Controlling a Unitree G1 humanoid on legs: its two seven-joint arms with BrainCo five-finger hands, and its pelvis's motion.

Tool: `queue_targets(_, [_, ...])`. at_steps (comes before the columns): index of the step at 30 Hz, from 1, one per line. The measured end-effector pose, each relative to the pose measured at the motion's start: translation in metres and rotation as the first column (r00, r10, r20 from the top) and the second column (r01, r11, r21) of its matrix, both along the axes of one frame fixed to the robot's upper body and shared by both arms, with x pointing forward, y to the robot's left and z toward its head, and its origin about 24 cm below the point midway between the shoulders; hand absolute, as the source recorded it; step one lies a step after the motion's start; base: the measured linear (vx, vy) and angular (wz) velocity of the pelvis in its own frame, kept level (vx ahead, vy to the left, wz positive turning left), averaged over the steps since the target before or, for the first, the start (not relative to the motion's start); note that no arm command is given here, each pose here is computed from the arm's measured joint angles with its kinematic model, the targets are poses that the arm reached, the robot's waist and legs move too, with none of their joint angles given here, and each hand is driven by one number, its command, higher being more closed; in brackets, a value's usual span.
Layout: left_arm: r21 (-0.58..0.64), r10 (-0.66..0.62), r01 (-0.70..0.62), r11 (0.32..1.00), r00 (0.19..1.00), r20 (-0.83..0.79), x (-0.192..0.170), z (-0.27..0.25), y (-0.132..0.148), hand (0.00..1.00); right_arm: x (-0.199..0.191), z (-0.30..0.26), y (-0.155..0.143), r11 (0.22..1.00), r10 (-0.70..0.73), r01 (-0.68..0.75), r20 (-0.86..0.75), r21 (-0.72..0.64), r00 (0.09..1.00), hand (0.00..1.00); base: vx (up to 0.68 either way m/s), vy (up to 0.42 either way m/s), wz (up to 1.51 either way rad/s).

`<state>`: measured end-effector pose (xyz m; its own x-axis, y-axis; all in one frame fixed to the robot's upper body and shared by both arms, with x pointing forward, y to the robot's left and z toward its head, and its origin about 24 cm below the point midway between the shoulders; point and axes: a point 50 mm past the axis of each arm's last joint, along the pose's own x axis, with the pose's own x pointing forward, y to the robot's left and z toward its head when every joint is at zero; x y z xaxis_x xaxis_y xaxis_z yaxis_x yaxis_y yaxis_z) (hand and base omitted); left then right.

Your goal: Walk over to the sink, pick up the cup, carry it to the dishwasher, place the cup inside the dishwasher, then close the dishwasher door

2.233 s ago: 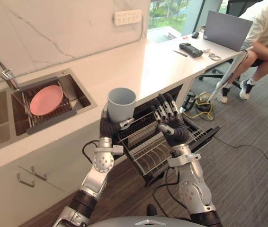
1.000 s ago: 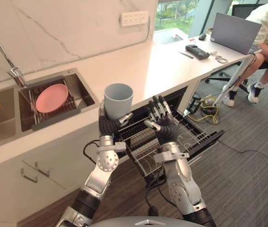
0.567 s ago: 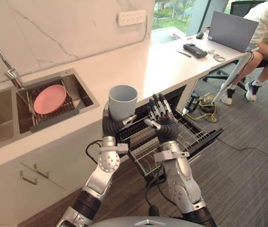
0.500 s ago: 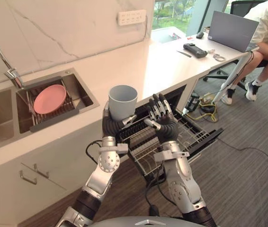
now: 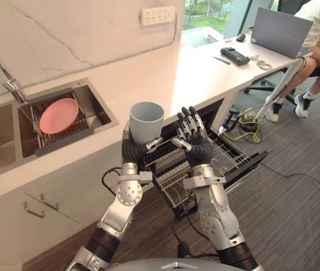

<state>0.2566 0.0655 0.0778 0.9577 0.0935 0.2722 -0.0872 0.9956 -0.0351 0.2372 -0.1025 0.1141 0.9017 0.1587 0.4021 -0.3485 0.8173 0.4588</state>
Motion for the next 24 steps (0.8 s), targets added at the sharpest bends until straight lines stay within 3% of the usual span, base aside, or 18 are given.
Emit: queue_targets(24, [0.023, 0.059, -0.059, 0.998, 0.998, 0.02, -0.0005, 0.001, 0.0026, 1.0, -0.0001, -0.0007, 0.0015, 1.0, 0.011, -0.011, -0.005, -0.005, 1.0, 0.0, 0.0, 0.0, 0.0])
